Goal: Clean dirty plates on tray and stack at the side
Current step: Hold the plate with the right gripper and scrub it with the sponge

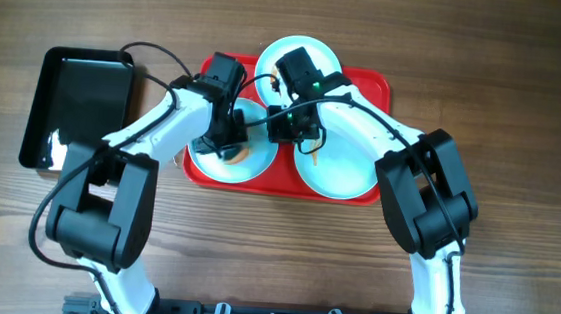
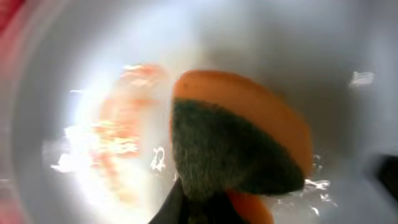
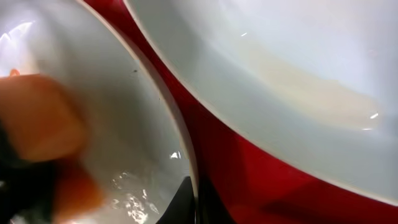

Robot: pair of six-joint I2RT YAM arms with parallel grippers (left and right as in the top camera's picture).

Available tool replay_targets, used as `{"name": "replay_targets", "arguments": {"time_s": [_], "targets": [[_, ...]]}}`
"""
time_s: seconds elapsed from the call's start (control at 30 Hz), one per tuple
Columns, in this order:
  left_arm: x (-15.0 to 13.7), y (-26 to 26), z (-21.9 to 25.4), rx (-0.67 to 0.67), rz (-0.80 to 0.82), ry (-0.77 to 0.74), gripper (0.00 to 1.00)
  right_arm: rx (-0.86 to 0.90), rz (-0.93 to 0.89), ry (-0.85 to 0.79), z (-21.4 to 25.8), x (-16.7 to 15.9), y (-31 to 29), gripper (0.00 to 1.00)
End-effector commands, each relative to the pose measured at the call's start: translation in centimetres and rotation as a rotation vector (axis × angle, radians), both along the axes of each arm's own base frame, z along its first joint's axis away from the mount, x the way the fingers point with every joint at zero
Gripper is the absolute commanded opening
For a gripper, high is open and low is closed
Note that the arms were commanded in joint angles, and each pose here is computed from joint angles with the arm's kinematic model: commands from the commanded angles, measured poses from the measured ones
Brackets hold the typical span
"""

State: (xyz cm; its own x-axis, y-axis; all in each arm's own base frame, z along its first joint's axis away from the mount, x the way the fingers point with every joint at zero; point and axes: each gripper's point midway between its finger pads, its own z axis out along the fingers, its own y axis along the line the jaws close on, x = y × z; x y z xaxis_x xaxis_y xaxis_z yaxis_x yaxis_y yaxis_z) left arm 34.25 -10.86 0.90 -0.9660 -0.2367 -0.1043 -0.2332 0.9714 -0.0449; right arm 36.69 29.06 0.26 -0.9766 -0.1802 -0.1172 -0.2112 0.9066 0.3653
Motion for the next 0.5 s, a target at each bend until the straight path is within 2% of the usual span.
{"name": "replay_targets", "arguments": {"time_s": [0.0,0.13,0.27,0.37,0.47], "targets": [[-0.1,7.0,1.0,0.392,0.024,-0.039,0.04,-0.045,-0.001,0.045,-2.2,-0.9,-0.7,0.04],[0.3,7.7,1.9,0.438,0.031,-0.066,0.04,-0.046,-0.001,0.047,-2.2,-1.0,-0.8,0.04],[2.1,7.0,4.3,0.408,0.047,-0.143,0.04,-0.045,-0.001,0.044,-2.2,-0.9,-0.7,0.04],[3.4,4.7,6.1,0.268,0.051,-0.201,0.04,-0.042,-0.004,0.037,-1.9,-0.6,-0.7,0.04],[3.9,1.1,6.8,0.057,0.024,-0.224,0.04,-0.03,0.0,0.022,-0.9,-0.3,-0.4,0.04]]}}
